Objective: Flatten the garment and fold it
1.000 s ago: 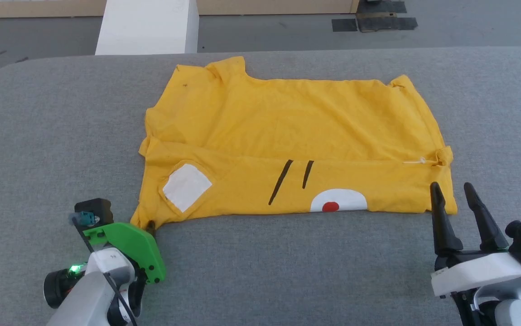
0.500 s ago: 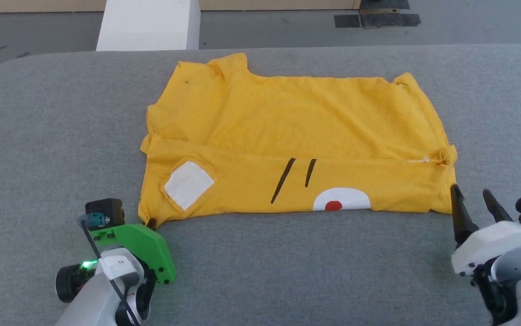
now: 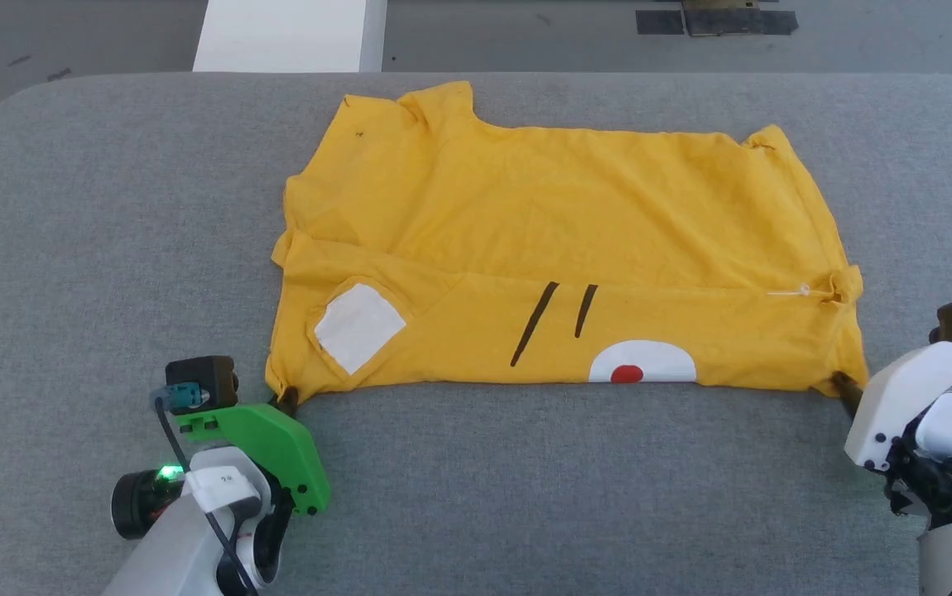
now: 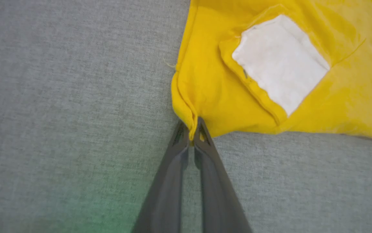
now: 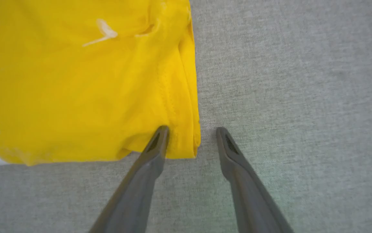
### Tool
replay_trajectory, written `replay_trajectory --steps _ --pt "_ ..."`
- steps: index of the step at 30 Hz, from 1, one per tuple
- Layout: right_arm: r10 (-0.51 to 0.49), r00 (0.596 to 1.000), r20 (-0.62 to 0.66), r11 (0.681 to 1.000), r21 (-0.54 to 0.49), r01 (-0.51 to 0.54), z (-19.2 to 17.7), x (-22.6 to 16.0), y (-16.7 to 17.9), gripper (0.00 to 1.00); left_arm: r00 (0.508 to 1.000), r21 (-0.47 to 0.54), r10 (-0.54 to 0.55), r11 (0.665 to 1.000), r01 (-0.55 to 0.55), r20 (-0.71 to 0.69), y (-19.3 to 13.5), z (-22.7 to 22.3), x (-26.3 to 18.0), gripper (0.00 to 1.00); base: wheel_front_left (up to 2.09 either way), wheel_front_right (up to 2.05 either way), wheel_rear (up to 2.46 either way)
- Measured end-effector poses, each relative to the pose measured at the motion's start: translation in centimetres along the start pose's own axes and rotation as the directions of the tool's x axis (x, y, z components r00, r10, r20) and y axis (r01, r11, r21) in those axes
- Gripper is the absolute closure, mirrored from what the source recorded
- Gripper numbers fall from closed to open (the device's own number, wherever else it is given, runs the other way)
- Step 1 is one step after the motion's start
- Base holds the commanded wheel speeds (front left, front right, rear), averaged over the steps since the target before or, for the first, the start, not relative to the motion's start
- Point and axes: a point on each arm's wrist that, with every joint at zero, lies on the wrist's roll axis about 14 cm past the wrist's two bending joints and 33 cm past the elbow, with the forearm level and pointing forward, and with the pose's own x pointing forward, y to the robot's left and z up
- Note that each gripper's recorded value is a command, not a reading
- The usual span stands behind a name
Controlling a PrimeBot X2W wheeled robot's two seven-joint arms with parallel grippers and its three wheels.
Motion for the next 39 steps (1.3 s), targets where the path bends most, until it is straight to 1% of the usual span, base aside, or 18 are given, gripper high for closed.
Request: replay_trajectory --steps 2,4,7,10,13,16,18,21,24,28,31,34,37,39 --pt "0.000 1.000 0.002 1.000 0.000 0.000 0.3 -0.1 0.0 1.00 1.000 0.002 0.001 1.000 -0.001 0.013 0.0 0.1 0.0 1.00 0.00 0.00 0.00" --pt "0.004 0.999 0.044 1.000 -0.007 -0.004 1.1 -0.4 0.2 1.00 0.999 0.006 0.004 1.000 -0.004 0.043 0.1 0.6 -0.1 1.00 0.00 0.00 0.00" --pt "0.024 0.984 0.176 1.000 -0.007 -0.023 3.3 -1.3 0.7 1.00 0.992 0.024 0.008 1.000 -0.011 0.130 0.2 2.0 -0.4 1.00 0.00 0.00 0.00" --pt "0.053 0.948 0.315 0.998 0.003 -0.056 5.0 -2.6 1.2 1.00 0.970 0.048 -0.001 0.999 -0.011 0.243 0.0 4.2 -1.2 1.00 0.00 0.00 0.00" --pt "0.070 0.909 0.411 0.997 -0.003 -0.075 5.5 -4.1 1.5 1.00 0.942 0.057 0.006 0.998 -0.027 0.334 0.1 5.9 -2.3 1.00 0.00 0.00 0.00" --pt "0.077 0.872 0.484 0.996 -0.005 -0.085 5.7 -5.6 1.4 1.00 0.917 0.076 0.020 0.996 -0.055 0.398 0.6 6.8 -3.7 1.00 0.00 0.00 0.00" --pt "0.078 0.861 0.503 0.996 0.002 -0.091 5.4 -6.3 1.2 1.00 0.910 0.080 0.026 0.995 -0.064 0.413 0.8 6.8 -4.5 1.00 0.00 0.00 0.00" --pt "0.064 0.874 0.481 0.997 0.013 -0.080 3.7 -6.9 0.3 1.00 0.918 0.088 0.046 0.992 -0.087 0.394 1.3 5.7 -5.6 1.00 0.00 0.00 0.00" --pt "0.046 0.906 0.421 0.998 0.026 -0.063 1.4 -7.1 -0.6 1.00 0.940 0.097 0.069 0.990 -0.107 0.333 2.0 3.7 -6.5 1.00 0.00 0.00 0.00" --pt "0.012 0.954 0.301 0.998 0.051 -0.029 -1.9 -7.0 -2.2 1.00 0.969 0.090 0.090 0.989 -0.114 0.228 2.5 0.8 -7.7 1.00 0.00 0.00 0.00" --pt "-0.007 0.982 0.188 0.997 0.077 -0.008 -4.5 -7.0 -3.2 1.00 0.990 0.082 0.098 0.991 -0.106 0.099 2.8 -2.4 -8.5 1.00 0.00 0.00 0.00" --pt "-0.024 0.996 0.090 0.996 0.088 0.016 -6.7 -6.9 -4.0 1.00 0.995 0.066 0.100 0.993 -0.099 -0.015 3.0 -5.1 -9.1 1.00 0.00 0.00 0.00" --pt "-0.029 1.000 -0.006 0.995 0.096 0.030 -8.7 -6.6 -4.4 1.00 0.993 0.064 0.101 0.993 -0.097 -0.056 3.1 -6.0 -9.3 1.00 0.00 0.00 0.00" --pt "-0.029 0.999 -0.032 0.995 0.097 0.032 -9.3 -6.4 -4.4 1.00 0.992 0.067 0.092 0.994 -0.087 -0.086 3.1 -6.7 -9.3 1.00 0.00 0.00 0.00"
